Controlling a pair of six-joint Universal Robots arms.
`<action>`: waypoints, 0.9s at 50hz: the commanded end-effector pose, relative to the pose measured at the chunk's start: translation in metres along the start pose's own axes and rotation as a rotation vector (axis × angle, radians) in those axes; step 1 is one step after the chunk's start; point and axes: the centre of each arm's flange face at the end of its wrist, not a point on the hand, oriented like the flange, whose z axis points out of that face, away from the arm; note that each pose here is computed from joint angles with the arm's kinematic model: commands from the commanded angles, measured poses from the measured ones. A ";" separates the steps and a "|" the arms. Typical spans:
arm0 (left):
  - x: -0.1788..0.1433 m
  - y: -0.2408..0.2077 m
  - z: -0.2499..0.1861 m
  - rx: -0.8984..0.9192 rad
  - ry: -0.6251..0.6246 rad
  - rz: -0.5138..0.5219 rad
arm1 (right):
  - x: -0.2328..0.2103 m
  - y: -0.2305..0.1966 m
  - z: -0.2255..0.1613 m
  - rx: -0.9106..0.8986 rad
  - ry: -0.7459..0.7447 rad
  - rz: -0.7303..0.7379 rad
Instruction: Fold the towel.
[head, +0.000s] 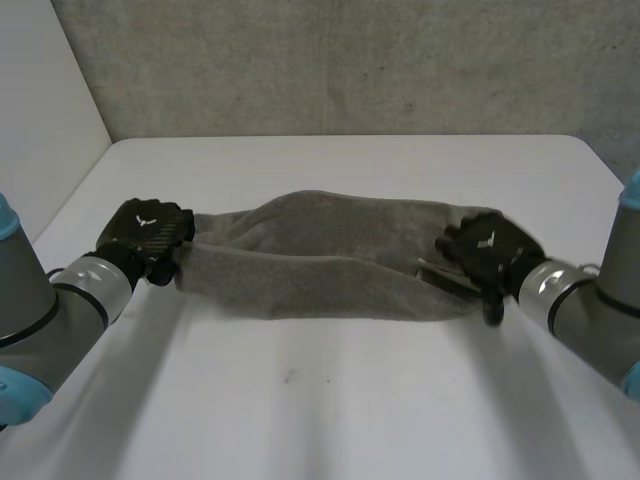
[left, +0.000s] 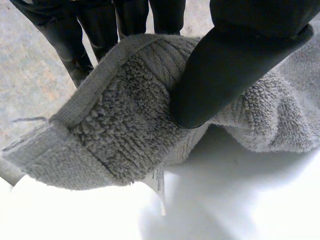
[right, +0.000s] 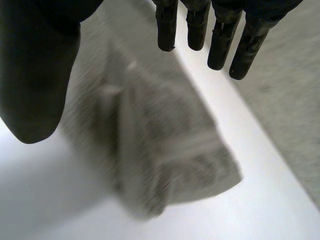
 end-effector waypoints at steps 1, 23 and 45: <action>-0.001 -0.007 -0.004 0.019 -0.007 0.001 | 0.019 -0.028 0.003 0.093 0.066 0.106; -0.002 -0.007 -0.004 0.020 -0.009 0.001 | -0.032 -0.031 0.084 -0.055 -0.001 0.196; -0.002 -0.007 -0.004 0.020 -0.010 0.005 | -0.038 -0.013 0.100 -0.112 0.030 0.055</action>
